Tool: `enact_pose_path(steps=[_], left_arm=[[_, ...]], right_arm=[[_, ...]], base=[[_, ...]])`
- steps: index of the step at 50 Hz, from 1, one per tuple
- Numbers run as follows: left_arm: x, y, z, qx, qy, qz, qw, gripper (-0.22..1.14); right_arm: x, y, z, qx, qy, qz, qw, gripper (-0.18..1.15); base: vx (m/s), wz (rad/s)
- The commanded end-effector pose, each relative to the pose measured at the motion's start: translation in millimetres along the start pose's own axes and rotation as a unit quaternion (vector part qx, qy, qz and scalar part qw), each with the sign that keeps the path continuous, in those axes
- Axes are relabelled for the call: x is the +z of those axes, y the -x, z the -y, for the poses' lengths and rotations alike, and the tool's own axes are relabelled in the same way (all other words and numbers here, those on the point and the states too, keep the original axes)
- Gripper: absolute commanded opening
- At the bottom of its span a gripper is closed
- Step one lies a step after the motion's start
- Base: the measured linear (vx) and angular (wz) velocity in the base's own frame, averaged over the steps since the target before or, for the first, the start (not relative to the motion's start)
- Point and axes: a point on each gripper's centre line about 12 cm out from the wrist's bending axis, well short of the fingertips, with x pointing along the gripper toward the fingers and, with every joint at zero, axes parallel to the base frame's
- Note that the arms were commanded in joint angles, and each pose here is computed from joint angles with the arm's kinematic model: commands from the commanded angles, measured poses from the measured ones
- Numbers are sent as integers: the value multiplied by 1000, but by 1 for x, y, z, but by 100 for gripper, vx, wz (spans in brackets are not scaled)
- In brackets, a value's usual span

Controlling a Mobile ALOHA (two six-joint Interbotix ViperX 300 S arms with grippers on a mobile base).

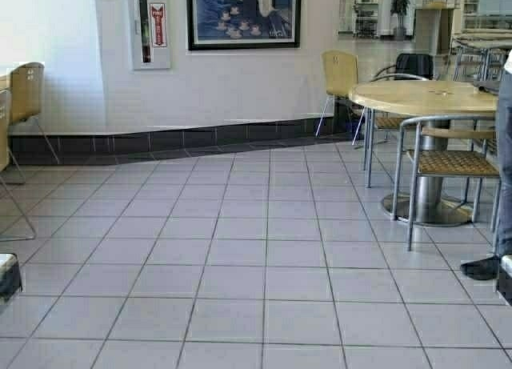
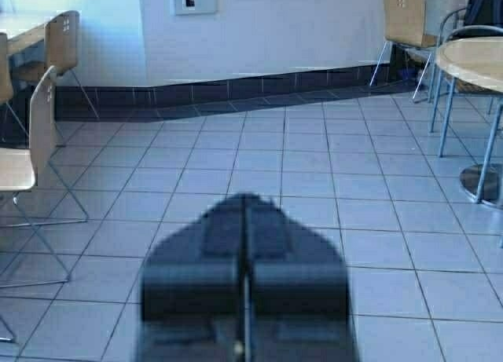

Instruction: Push the chairs under the table

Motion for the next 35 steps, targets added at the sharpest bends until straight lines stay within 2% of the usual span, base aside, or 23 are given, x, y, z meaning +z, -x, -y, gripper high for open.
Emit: enact_pose_path(steps=[1, 12, 22, 35], left_arm=[[8, 0, -1, 3, 4, 12, 1000, 0], [13, 0, -1, 3, 2, 18, 1000, 3], [14, 2, -1, 3, 2, 23, 1000, 3], [12, 3, -1, 3, 4, 21, 1000, 3]], right_arm=[[2, 0, -1, 2, -9, 4, 1000, 2], [20, 15, -1, 2, -13, 48, 999, 4], [19, 28, -1, 2, -12, 64, 998, 4], [17, 23, -1, 2, -12, 41, 999, 4]], base=[[-1, -1], [0, -1], [4, -5], [14, -9]])
